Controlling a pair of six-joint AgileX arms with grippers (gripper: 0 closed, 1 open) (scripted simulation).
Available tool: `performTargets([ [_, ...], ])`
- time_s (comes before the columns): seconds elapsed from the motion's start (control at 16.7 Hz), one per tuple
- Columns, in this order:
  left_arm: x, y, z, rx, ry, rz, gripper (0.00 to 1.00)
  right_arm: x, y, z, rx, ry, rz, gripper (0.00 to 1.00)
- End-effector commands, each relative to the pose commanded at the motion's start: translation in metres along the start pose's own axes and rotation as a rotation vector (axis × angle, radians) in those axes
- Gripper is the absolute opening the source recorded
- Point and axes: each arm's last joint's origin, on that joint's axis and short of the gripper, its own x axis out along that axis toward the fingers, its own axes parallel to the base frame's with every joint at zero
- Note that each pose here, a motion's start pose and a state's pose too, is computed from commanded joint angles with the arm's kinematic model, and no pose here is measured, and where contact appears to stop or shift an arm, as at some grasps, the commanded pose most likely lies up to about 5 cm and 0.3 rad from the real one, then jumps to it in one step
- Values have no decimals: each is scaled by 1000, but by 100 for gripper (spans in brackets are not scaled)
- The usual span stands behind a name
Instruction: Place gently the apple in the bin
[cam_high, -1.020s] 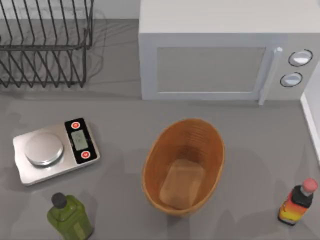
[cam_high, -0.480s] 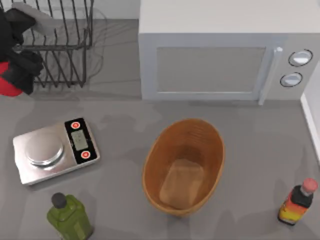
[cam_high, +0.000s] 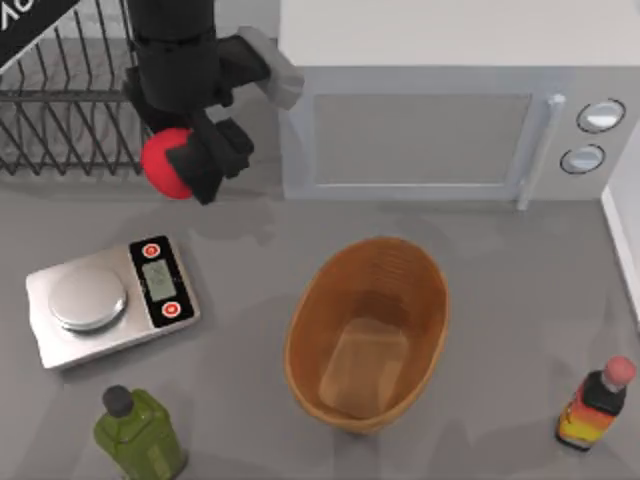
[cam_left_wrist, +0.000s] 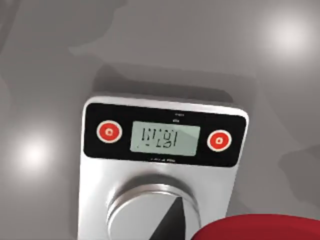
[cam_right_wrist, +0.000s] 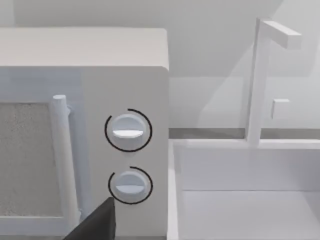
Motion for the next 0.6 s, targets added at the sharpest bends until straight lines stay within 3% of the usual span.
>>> performTargets([
  [0.36, 5, -131, 91, 409, 103, 45, 0, 0, 0, 0, 0, 0, 0, 100],
  [0.6, 5, -188, 110, 565, 122, 111, 0, 0, 0, 0, 0, 0, 0, 100],
])
